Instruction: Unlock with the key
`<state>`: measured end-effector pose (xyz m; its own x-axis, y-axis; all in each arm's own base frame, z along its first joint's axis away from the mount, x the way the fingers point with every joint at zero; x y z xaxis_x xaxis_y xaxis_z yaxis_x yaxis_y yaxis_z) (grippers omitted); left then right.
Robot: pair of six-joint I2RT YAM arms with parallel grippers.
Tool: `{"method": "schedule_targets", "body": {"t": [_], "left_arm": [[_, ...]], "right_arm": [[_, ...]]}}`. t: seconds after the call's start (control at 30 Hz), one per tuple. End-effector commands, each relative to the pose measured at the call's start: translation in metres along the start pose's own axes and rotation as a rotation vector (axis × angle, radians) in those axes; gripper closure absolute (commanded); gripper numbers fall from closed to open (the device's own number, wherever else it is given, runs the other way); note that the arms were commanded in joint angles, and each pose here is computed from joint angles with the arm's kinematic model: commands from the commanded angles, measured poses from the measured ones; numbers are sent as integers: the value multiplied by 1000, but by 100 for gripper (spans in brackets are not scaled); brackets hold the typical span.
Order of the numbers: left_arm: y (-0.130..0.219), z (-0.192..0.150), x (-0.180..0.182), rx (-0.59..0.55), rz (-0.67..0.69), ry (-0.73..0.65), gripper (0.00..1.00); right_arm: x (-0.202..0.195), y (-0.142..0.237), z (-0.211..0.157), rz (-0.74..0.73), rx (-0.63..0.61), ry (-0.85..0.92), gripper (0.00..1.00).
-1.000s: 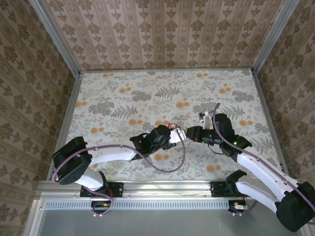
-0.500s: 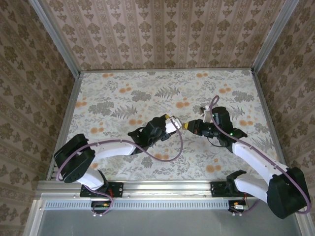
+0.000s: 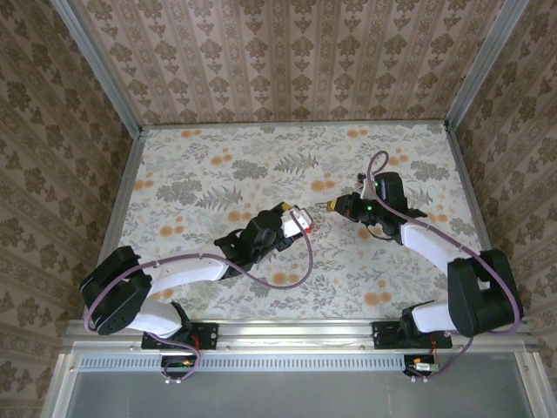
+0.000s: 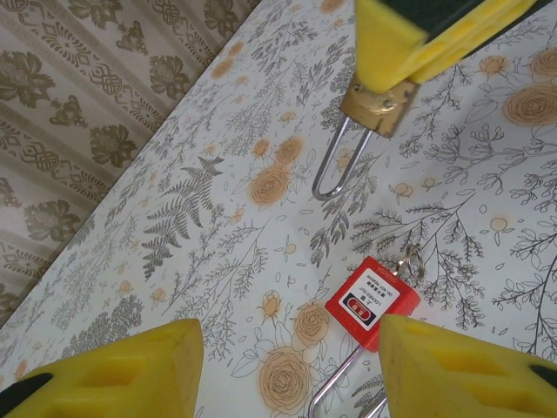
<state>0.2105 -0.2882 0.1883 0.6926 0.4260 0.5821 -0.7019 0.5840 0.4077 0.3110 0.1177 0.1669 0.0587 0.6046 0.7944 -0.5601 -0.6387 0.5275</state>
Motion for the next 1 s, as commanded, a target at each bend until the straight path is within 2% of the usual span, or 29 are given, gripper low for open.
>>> {"method": "schedule_targets", "body": {"t": [0.0, 0.37, 0.97], "left_arm": [[5, -1, 7, -8, 34, 35, 45], [19, -3, 16, -29, 74, 53, 47], [30, -6, 18, -42, 83, 65, 51]], "right_arm": [[3, -9, 25, 24, -68, 57, 92], [-20, -38, 52, -23, -121, 103, 91], [-50, -49, 29, -65, -72, 70, 93]]}}
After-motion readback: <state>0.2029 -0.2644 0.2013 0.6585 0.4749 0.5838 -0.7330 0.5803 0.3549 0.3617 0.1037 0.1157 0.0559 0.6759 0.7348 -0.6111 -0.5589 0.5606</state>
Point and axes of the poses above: each hand's point on the last joint's axis, 136 mm out from that joint toward the fingers, its own y axis back along the fingers, its own x axis along the line the jaws close on, z = x × y, the point moved 7 cm from there along y, back along the fingers, and after that the axes turned 9 degrees about -y, right-handed, at the moved point
